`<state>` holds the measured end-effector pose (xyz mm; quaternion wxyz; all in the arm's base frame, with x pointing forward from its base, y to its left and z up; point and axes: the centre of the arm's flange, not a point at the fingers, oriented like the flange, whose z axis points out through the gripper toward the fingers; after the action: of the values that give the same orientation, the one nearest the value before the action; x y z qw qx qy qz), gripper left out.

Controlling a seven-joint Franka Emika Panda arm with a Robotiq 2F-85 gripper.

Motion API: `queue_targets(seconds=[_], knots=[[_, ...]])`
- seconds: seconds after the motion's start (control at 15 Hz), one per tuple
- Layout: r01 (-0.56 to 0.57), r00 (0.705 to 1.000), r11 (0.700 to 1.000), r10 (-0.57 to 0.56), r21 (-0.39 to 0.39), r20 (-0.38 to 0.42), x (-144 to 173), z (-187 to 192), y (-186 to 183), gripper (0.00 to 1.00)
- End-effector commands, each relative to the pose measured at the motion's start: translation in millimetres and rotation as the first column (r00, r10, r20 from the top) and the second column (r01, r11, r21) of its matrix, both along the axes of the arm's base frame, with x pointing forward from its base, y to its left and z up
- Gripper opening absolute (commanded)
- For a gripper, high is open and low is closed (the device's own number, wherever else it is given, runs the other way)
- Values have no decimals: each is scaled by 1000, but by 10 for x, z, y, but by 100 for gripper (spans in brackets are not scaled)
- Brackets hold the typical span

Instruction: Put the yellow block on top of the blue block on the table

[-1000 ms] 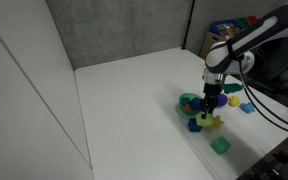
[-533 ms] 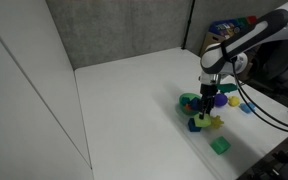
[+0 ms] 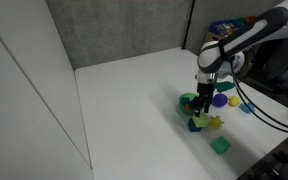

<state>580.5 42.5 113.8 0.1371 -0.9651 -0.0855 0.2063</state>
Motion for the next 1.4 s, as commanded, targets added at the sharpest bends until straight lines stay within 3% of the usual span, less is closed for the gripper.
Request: queue_targets(seconds=[0.0,0.53,1.33], knots=[[-23,999,999,24,-48,26,14,301,27,100],[34,984,988,-8,-148,176,-95,1000,-213,100],[206,937,949,-121,-239,329,-851,1988,-660,100]])
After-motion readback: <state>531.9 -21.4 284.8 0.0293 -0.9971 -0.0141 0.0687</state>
